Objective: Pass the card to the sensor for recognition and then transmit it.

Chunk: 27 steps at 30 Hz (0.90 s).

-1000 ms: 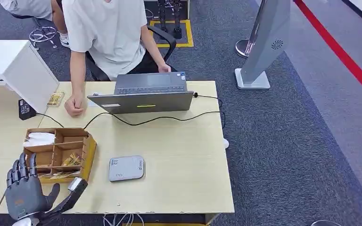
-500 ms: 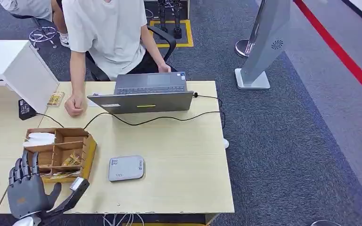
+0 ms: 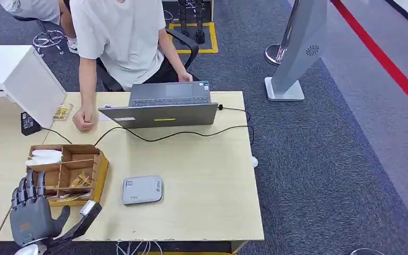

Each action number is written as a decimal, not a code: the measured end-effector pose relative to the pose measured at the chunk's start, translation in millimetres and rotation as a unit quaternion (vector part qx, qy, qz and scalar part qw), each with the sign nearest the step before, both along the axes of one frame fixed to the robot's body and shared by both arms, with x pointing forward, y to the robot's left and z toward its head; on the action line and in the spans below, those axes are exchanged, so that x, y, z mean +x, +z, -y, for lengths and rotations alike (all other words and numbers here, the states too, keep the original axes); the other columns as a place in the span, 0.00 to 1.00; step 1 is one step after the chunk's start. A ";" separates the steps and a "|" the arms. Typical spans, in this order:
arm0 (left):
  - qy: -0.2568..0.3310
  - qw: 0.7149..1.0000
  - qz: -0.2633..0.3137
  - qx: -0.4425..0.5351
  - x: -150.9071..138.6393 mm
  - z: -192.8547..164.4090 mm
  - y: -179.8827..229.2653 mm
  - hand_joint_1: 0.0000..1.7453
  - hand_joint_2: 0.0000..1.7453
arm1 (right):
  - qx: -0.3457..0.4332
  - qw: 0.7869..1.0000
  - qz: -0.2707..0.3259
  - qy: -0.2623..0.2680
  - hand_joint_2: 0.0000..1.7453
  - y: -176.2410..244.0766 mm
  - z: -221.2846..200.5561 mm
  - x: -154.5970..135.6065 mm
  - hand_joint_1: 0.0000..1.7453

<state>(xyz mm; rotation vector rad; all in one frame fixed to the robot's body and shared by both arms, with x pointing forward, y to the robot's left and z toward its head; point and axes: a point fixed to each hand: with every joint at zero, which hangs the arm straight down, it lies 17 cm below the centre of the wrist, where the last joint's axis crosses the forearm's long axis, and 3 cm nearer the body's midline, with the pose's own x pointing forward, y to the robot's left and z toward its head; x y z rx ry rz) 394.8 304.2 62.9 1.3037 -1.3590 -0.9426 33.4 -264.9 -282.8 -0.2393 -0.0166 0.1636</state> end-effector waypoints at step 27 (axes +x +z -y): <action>-0.025 1.000 0.005 0.017 3.2 5.0 1.1 0.00 1.00 | 0.001 1.000 0.002 0.008 0.00 0.1 -0.6 1.9 0.00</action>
